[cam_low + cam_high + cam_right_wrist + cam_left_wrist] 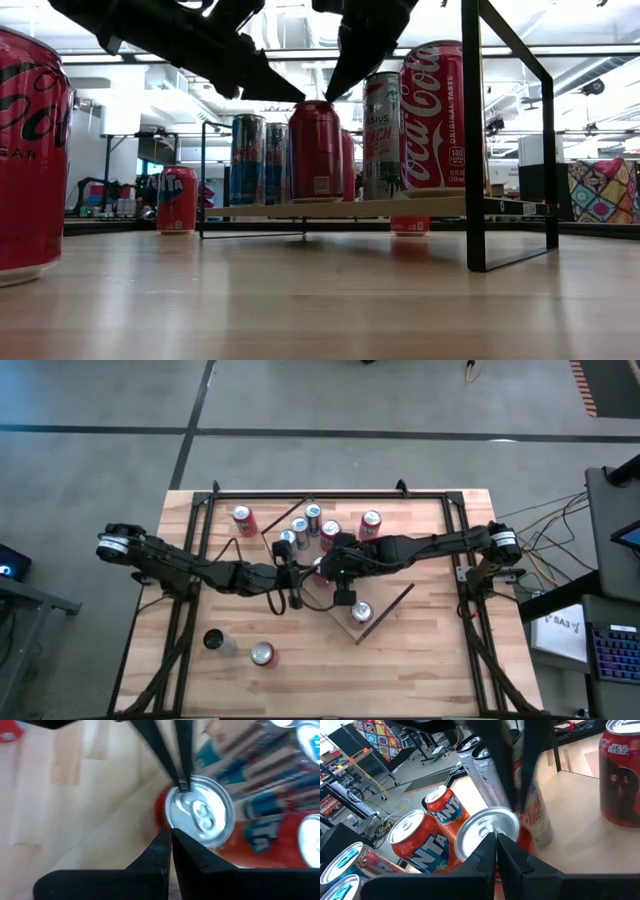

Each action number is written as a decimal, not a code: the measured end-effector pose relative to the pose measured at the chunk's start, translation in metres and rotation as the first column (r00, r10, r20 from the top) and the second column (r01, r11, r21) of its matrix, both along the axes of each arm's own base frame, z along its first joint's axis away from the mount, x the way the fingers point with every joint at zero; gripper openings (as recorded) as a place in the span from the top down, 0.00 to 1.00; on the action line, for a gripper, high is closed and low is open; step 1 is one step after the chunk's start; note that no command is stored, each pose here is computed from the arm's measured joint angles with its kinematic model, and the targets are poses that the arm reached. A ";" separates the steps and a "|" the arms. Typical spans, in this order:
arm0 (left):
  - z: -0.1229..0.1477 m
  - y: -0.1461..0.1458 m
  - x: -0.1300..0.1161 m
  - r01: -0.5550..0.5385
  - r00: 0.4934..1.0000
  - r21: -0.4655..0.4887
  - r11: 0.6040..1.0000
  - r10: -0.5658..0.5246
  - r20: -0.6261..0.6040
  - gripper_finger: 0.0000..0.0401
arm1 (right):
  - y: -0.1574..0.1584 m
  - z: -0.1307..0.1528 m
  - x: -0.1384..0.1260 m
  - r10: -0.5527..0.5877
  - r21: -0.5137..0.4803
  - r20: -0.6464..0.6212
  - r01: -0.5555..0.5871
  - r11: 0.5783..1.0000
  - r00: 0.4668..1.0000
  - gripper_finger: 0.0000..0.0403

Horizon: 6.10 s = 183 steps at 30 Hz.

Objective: Place canned beverage on shelf
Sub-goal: Put the right soda can on the shelf

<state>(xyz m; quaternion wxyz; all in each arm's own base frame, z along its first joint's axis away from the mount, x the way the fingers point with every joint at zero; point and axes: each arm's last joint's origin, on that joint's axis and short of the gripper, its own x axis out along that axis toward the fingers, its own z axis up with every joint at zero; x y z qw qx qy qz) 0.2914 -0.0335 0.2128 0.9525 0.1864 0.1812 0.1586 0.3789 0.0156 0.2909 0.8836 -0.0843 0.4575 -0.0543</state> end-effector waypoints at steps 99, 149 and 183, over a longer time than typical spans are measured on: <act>0.075 0.013 -0.100 0.004 0.974 0.299 0.954 -0.072 0.217 1.00 | -0.051 0.007 0.022 -0.294 0.344 -0.031 0.286 0.894 0.955 0.98; 0.073 0.013 -0.100 0.010 0.978 0.305 0.952 -0.073 0.193 1.00 | -0.064 0.016 0.053 -0.275 0.263 -0.156 0.308 0.914 0.949 0.98; 0.073 0.013 -0.100 0.010 0.978 0.305 0.952 -0.072 0.193 1.00 | -0.065 0.034 0.042 -0.336 0.207 -0.159 0.364 0.908 0.928 0.98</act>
